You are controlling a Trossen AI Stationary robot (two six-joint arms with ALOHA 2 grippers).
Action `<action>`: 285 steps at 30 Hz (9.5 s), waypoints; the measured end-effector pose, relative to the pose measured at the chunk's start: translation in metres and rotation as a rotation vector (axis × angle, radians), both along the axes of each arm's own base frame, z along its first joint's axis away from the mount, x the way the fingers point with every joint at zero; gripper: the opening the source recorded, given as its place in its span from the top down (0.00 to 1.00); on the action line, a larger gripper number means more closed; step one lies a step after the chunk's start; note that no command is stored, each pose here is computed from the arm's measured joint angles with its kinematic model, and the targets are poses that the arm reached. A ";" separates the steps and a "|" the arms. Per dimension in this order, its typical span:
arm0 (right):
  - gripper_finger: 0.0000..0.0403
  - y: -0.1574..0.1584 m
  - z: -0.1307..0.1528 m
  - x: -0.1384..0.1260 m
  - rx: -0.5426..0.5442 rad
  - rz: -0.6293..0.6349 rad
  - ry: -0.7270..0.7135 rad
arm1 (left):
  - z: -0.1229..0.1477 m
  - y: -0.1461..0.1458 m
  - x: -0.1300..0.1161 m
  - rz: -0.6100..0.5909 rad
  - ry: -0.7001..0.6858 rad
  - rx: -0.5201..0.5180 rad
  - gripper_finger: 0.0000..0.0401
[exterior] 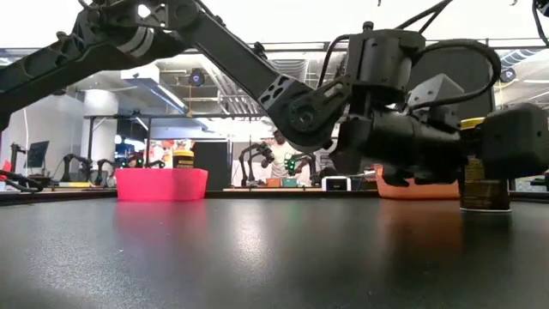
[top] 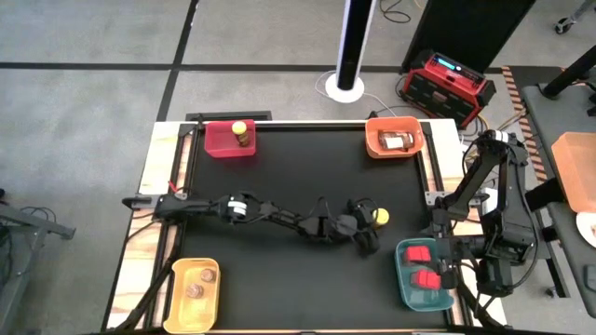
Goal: Sort spices by type
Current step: Put the yellow seasoning bottle into the red bin
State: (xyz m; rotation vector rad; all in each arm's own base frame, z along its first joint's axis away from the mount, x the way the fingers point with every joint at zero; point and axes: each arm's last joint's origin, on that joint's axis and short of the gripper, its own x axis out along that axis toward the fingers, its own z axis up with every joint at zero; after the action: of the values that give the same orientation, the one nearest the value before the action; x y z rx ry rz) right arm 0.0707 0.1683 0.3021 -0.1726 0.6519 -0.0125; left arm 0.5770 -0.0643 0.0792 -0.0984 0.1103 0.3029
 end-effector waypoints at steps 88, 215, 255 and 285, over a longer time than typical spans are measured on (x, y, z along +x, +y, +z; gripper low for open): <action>0.36 -0.155 0.024 0.353 -0.098 -0.151 -0.408 | 0.194 0.082 -0.434 -0.071 0.007 0.189 0.54; 0.56 -0.151 0.006 0.356 -0.584 -0.261 0.043 | 0.186 0.085 -0.395 -0.069 0.012 0.079 0.26; 0.56 -0.141 -0.004 0.353 -0.721 -0.236 0.115 | 0.203 0.095 -0.321 0.000 0.046 0.114 0.27; 0.56 -0.142 -0.002 0.354 -0.722 -0.251 0.096 | 0.197 0.101 -0.315 0.011 0.031 0.005 0.45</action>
State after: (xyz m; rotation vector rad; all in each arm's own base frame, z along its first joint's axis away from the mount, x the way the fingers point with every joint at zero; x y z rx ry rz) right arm 0.4249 0.0266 0.2996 -0.7890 0.7399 -0.4882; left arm 0.2621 0.0363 0.2758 -0.0892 0.1395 0.3157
